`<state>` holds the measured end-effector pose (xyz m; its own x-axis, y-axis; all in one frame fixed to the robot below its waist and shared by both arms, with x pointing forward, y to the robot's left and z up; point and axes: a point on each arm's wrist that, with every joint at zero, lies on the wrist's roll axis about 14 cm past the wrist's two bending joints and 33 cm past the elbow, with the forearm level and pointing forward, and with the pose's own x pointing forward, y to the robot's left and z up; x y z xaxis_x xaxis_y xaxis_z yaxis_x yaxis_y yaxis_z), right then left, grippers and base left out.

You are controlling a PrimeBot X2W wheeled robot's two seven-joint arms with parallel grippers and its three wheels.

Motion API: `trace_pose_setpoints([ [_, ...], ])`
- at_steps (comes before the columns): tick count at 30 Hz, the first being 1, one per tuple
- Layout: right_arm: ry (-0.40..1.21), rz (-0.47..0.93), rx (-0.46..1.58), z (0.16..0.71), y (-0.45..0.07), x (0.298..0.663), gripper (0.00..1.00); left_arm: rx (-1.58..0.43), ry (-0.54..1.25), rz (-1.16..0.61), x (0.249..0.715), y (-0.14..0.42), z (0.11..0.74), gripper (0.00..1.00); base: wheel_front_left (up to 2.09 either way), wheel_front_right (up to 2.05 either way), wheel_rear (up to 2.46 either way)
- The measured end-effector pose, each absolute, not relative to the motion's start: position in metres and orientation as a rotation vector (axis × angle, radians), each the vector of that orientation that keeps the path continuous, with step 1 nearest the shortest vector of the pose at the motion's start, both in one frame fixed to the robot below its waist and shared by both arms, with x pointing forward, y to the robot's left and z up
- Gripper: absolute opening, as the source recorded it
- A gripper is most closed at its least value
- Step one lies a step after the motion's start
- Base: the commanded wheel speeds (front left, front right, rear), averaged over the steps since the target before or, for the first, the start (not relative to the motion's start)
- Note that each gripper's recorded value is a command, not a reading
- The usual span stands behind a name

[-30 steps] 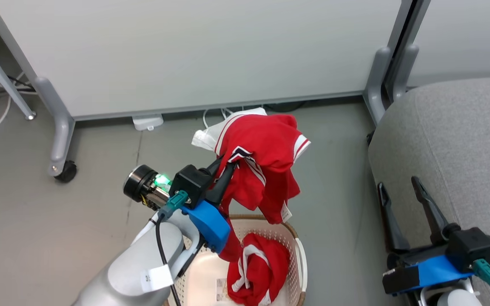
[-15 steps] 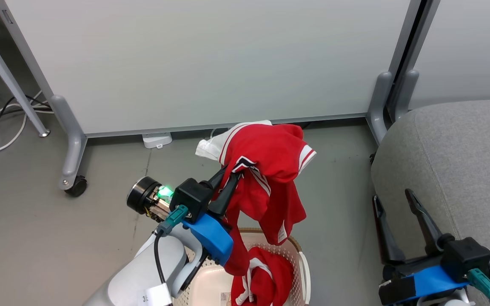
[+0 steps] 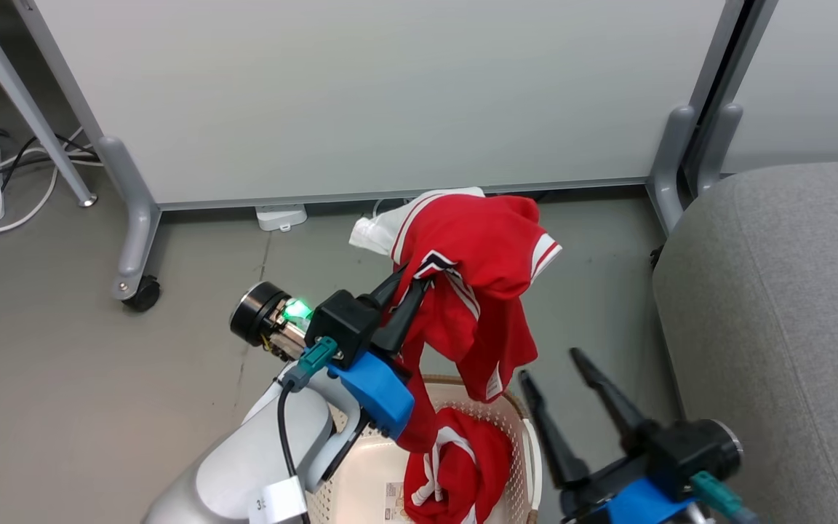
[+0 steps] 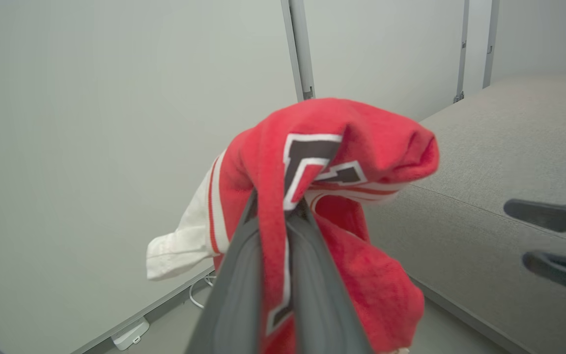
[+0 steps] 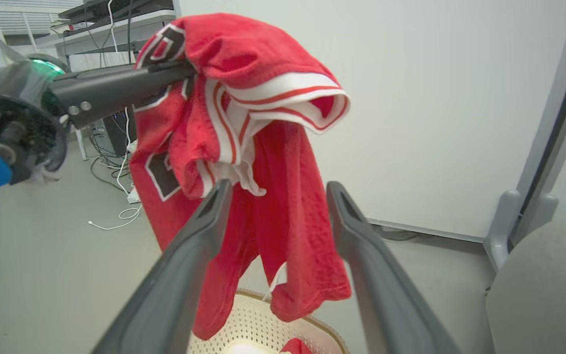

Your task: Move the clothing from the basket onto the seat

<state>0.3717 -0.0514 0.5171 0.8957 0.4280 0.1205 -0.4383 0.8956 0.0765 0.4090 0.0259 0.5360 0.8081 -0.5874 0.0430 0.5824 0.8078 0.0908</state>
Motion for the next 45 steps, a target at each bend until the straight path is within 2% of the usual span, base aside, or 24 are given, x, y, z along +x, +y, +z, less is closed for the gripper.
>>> trace_pose_setpoints([
  [9, -0.034, 0.646, 0.076, 0.497, 0.009, 0.37, 1.0, 0.072, -0.101, -0.641, 0.419, 0.017, 0.548, 0.0, 0.0, 0.0, 0.0],
  [15, -0.01, 0.722, 0.034, 0.488, 0.03, 0.383, 1.0, 0.06, -0.116, -0.655, 0.425, 0.008, 0.553, 0.0, 0.0, 0.0, 0.0],
  [23, -0.015, 0.769, 0.01, 0.488, 0.049, 0.413, 1.0, 0.039, -0.136, -0.656, 0.434, 0.003, 0.56, 0.0, 0.0, 0.0, 0.0],
  [33, -0.008, 0.753, -0.001, 0.486, 0.05, 0.44, 0.98, 0.028, -0.129, -0.652, 0.438, 0.001, 0.556, 0.0, 0.0, 0.0, 0.0],
  [34, -0.004, 0.751, -0.001, 0.486, 0.05, 0.441, 0.14, 0.027, -0.131, -0.651, 0.438, 0.001, 0.557, 0.0, 0.0, 0.0, 0.0],
  [35, -0.005, 0.752, -0.001, 0.486, 0.05, 0.441, 0.0, 0.027, -0.132, -0.65, 0.438, 0.002, 0.557, 0.0, 0.0, 0.0, 0.0],
  [45, -0.005, 0.749, 0.004, 0.488, 0.049, 0.442, 0.0, 0.03, -0.144, -0.656, 0.438, -0.001, 0.561, 0.0, 0.0, 0.0, 0.0],
])
